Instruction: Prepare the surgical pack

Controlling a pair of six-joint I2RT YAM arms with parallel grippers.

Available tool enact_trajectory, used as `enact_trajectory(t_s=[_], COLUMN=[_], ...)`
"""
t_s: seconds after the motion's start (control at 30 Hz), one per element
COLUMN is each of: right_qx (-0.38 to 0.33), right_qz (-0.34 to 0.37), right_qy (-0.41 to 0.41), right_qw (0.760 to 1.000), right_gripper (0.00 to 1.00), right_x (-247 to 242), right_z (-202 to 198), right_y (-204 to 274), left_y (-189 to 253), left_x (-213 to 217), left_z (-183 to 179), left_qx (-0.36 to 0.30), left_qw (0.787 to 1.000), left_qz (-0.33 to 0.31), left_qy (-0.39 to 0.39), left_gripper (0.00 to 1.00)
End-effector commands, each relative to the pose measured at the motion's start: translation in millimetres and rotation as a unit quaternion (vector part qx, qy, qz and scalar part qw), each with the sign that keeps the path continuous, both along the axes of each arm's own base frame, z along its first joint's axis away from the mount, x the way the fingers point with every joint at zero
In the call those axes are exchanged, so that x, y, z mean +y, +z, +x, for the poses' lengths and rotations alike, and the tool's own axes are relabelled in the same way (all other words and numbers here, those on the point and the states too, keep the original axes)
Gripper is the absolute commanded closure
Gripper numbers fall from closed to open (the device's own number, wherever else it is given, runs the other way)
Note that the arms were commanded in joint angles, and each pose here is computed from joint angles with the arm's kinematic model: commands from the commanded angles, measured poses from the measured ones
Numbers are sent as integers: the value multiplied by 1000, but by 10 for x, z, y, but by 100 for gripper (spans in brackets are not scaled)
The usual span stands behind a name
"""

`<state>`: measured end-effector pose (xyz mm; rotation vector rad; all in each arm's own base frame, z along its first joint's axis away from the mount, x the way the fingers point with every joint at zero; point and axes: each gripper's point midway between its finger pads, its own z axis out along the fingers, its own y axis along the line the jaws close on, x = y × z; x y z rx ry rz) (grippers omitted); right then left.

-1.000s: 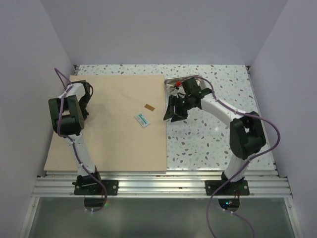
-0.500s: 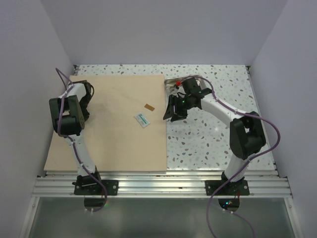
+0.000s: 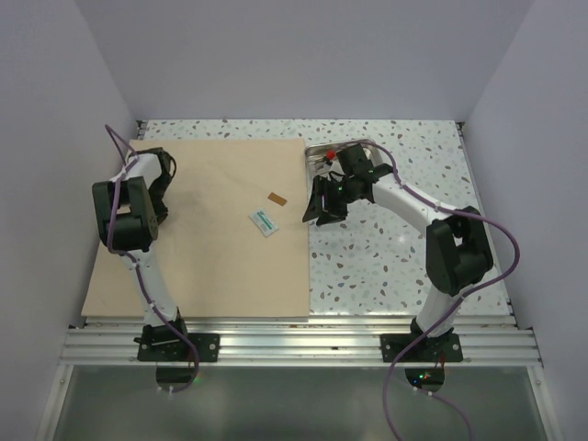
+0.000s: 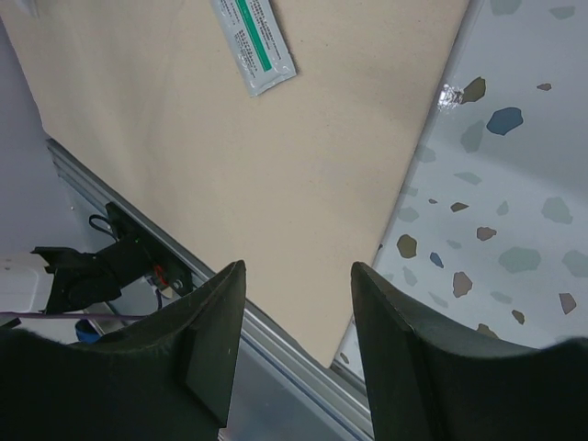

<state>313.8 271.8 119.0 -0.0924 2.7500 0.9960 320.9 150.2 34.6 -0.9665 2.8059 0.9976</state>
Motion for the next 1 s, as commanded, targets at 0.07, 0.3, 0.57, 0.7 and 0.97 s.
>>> enact_trajectory(t_s=[0.07,0.3,0.57,0.7,0.97], right_qx=[-7,-6,-4,-6,-6], right_qz=[14,17,15,16,16], right_qy=[1,1,2,2,1], right_qw=[1000,1000,1000,1000,1000], right_gripper=[47,46,47,46,47], right_x=[24,36,31,34,31], right_z=[2,9,0,7,15], right_y=[75,71,57,77,66], left_y=[211,167,56,43,-47], left_x=[-17,3,2,29,24], left_z=[203,168,84,67,22], left_qx=[-56,-36,-13,-5,14], left_qw=[998,999,1000,1000,1000], left_qz=[7,16,20,26,19], left_qy=[-6,-13,-11,-14,-19], left_gripper=[54,52,51,54,57])
